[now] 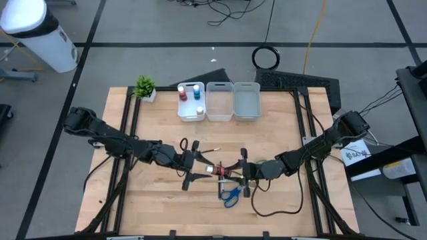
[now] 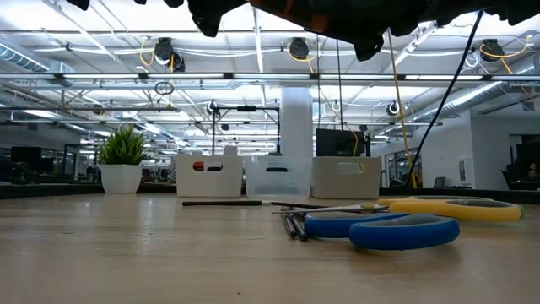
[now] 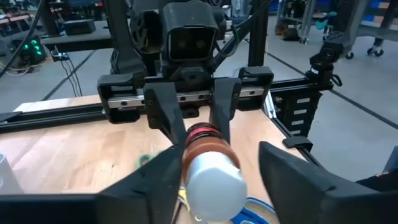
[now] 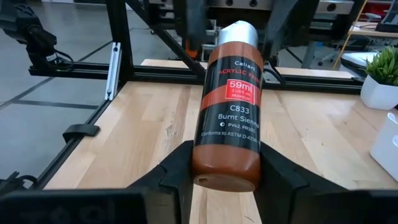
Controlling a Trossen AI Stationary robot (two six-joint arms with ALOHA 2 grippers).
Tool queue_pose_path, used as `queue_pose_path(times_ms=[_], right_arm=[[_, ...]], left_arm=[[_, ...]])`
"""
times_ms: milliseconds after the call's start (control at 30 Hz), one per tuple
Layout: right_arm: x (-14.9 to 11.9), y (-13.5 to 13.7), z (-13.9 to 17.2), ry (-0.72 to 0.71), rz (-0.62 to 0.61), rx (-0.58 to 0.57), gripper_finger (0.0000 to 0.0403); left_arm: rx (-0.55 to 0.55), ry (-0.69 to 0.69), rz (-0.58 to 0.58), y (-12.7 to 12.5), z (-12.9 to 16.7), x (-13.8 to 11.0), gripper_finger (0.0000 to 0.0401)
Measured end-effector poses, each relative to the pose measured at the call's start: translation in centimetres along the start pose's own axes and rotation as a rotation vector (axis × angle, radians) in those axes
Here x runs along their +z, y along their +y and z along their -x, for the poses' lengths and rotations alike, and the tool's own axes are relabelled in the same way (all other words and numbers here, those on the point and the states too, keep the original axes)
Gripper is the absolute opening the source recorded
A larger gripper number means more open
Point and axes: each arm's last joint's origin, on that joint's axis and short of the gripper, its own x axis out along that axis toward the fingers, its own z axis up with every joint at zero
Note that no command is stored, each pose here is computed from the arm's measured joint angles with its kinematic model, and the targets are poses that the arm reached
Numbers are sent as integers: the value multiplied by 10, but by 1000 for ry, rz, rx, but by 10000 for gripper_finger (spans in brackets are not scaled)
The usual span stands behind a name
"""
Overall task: Pick & Place Paint Supplies
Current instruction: Put the brown paint bottle into the white bin
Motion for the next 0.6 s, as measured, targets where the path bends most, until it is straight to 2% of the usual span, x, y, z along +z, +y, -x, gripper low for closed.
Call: queue_pose_path(times_ms=[200,367,433,600], right_arm=[[0,0,0,4,-3,2,116],[-1,0,0,8,-3,-5,115],[-1,0,0,7,-1,-6,115],[2,0,0,-16,-4,-9,116]], left_arm=[[9,20,32,2,0,-2,127],[19,39,67,6,0,-4,122],[19,40,68,6,0,-4,143],[12,67,73,5,0,-7,229]])
